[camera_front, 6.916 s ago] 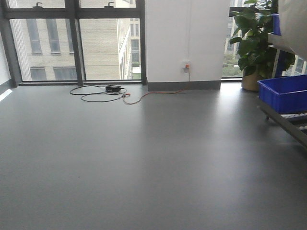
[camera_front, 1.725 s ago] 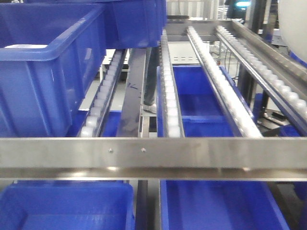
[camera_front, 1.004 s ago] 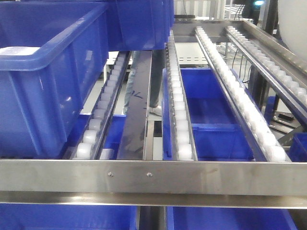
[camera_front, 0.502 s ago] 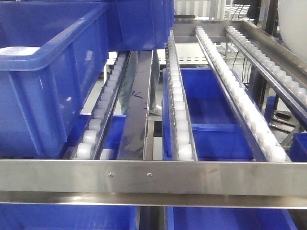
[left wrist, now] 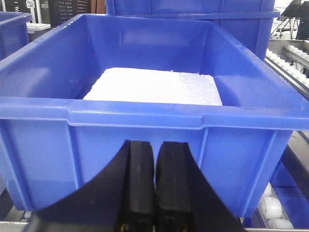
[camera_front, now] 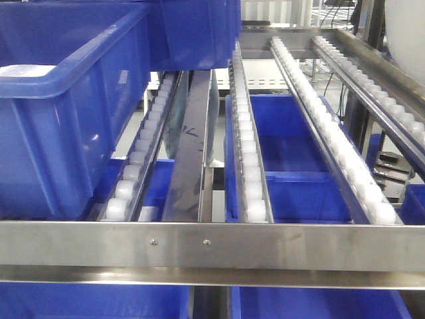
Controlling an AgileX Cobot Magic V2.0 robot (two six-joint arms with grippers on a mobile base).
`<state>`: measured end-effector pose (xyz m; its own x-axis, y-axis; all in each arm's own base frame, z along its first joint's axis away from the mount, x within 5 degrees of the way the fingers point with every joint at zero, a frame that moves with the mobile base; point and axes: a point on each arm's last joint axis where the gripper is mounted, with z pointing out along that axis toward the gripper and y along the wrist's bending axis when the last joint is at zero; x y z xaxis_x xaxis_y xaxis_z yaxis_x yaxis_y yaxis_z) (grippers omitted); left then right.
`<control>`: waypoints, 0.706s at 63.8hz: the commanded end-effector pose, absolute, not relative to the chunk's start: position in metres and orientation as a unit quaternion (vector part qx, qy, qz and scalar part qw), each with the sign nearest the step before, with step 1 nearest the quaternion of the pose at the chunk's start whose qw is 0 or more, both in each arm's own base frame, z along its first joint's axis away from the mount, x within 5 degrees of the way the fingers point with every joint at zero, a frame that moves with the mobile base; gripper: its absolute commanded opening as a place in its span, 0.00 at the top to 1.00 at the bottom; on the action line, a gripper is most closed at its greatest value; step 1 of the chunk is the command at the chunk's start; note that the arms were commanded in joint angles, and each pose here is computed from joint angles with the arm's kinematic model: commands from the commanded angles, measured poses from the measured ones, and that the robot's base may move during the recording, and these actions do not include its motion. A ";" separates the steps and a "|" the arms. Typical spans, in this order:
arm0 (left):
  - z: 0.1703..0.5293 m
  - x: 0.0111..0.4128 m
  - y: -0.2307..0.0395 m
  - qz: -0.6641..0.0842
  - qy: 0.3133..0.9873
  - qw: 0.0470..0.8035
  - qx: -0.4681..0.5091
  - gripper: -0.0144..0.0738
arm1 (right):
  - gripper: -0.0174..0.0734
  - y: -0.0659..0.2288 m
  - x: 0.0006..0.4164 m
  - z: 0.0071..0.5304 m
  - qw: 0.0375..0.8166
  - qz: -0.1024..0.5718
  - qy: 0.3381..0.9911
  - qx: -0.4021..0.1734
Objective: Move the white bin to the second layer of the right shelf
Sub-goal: 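Approach the shelf's second layer, holding the white bin above it, then lower the white bin with the right gripper onto the second-layer rollers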
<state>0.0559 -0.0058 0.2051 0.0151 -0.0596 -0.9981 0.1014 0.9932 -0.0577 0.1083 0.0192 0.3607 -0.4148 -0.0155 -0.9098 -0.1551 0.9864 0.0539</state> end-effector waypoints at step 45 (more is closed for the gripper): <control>0.200 0.057 -0.006 -0.061 0.681 0.729 0.011 0.74 | 0.75 0.026 0.159 0.365 0.566 0.073 0.820 -0.038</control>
<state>0.0559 -0.0058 0.2051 0.0151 -0.0596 -0.9981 0.1014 0.9932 -0.0577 0.1384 0.0245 0.3531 -0.4453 -0.0079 -0.8953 -0.1525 0.9860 0.0671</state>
